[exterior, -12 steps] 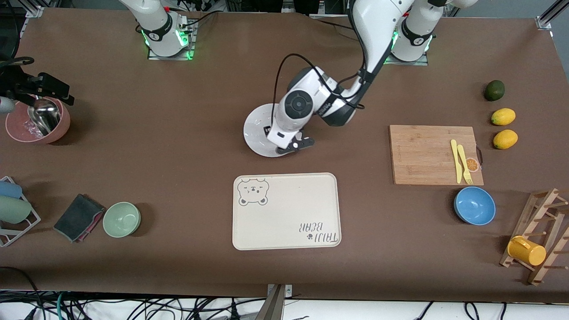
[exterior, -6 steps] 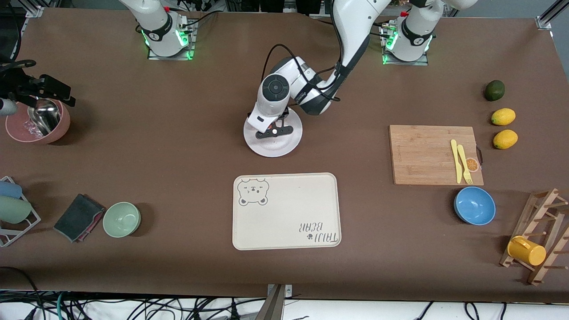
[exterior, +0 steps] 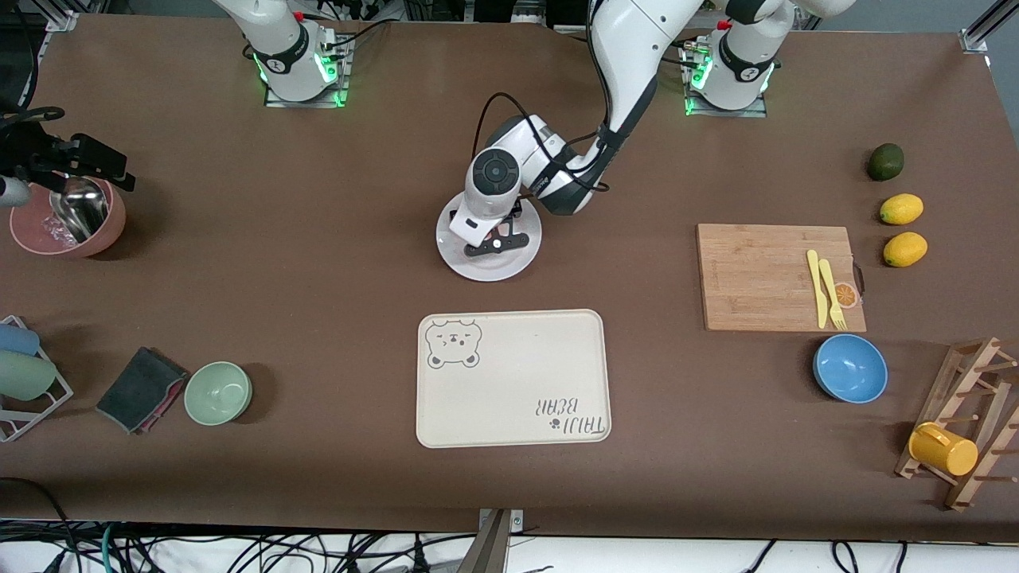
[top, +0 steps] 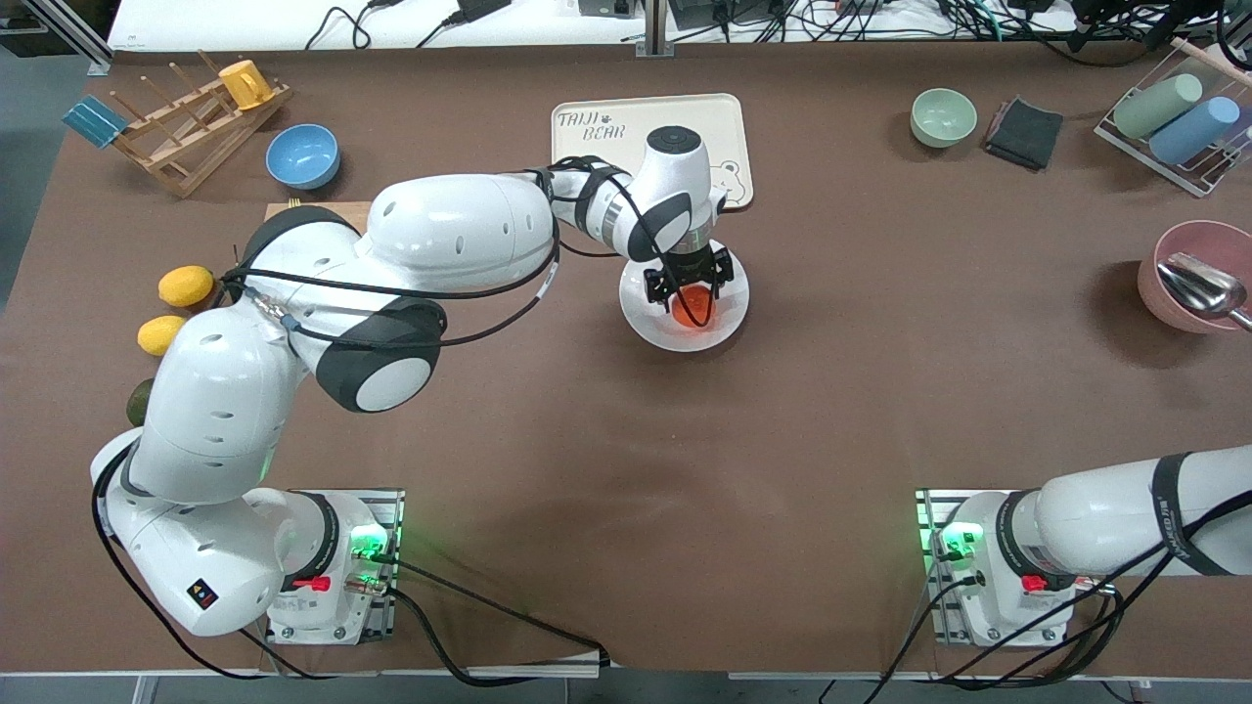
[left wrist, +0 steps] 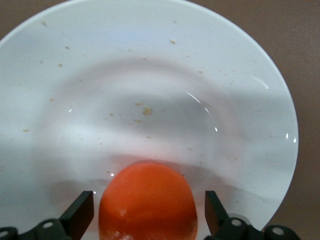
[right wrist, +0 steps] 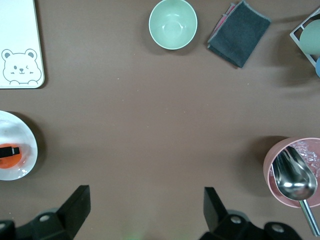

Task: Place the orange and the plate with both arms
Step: 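Release the orange and raise the left gripper while the right gripper reaches out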

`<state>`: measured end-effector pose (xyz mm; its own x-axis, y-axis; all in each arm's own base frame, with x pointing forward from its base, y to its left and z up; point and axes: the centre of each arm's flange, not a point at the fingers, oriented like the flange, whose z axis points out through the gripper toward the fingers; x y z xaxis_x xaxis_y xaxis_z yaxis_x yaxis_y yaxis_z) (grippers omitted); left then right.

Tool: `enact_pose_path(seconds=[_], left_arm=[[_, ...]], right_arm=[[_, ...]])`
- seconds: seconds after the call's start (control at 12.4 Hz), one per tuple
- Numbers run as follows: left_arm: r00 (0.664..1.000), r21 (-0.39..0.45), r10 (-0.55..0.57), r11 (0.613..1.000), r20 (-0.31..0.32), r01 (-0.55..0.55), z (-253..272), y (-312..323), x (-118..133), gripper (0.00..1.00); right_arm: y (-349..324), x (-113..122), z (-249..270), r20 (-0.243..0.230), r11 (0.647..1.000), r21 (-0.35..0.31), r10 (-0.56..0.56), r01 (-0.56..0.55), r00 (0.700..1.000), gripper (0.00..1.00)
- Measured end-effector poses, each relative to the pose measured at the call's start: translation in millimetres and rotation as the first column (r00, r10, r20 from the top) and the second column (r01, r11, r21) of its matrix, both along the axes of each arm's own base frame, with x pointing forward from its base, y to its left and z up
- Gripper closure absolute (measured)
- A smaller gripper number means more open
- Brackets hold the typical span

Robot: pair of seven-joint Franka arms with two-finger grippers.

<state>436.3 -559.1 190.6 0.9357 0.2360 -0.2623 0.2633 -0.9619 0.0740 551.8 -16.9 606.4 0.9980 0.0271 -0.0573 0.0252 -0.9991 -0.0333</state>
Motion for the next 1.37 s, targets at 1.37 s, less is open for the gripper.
enact_pose_path(seconds=[1.37], left_arm=[[0.988,0.042,-0.030,0.998,-0.151,0.037,164.9,370.0,200.5,0.00]], right_arm=[[70.3,11.6,-166.0,-0.181,0.884,0.455,-0.026,0.107,0.983,0.00]])
